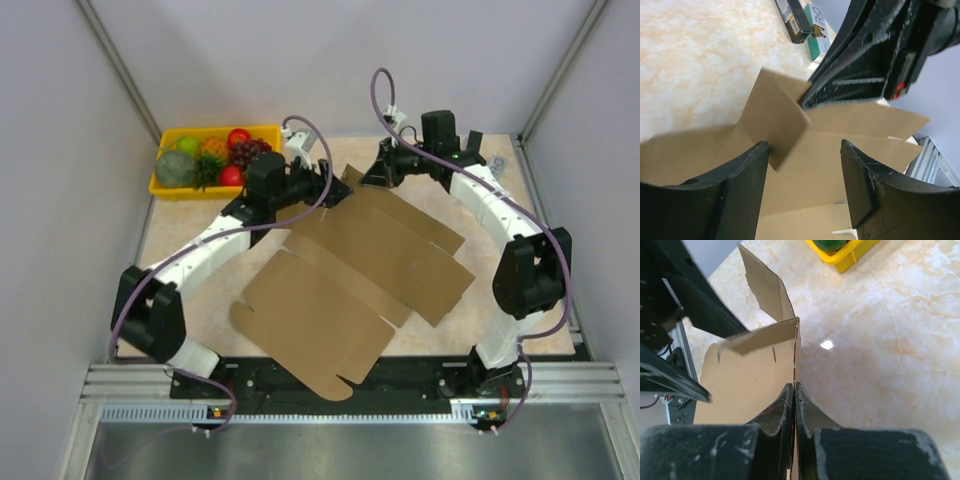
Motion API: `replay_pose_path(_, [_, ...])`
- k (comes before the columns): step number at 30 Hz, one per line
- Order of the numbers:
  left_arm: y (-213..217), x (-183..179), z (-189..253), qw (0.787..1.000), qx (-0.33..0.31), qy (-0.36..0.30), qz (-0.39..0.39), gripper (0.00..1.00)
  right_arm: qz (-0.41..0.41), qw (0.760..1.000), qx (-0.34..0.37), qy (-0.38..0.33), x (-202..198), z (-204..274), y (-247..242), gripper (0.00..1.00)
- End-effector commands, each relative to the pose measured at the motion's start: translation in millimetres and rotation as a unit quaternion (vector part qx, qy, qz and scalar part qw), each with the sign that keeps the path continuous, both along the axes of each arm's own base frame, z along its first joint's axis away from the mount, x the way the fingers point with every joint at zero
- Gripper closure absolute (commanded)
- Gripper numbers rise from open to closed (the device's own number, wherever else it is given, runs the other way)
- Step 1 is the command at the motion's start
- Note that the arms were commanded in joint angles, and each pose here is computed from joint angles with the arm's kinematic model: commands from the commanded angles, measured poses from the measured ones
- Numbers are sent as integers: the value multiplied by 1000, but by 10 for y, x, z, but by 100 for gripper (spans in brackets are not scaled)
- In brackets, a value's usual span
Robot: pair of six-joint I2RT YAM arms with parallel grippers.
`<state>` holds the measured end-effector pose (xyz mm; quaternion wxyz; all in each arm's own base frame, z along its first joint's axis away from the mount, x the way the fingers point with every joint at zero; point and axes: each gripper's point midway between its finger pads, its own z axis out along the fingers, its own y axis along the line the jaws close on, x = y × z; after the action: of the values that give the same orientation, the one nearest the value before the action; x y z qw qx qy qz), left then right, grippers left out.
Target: Fold the paper box
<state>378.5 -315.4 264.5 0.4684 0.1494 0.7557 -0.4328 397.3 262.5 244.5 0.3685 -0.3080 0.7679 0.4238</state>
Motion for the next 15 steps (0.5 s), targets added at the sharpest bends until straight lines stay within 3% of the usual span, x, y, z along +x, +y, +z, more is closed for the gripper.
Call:
replay_pose_path(1, [543, -166, 258, 997, 4, -38, 68, 36, 10, 998, 29, -51, -54, 397, -56, 100])
replay_pose_path(2, [656, -253, 382, 996, -8, -48, 80, 37, 9, 998, 29, -50, -55, 401, -63, 100])
replay_pose_path(6, [1110, -410, 208, 988, 11, -35, 147, 42, 9, 998, 31, -51, -42, 404, -98, 100])
replay_pose_path(11, [1479, -638, -375, 977, 47, 22, 205, 46, 10, 998, 35, -47, -33, 406, -119, 100])
replay_pose_path(15, [1684, -705, -834, 963, 89, 80, 243, 41, 14, 998, 39, -46, -53, 427, -123, 100])
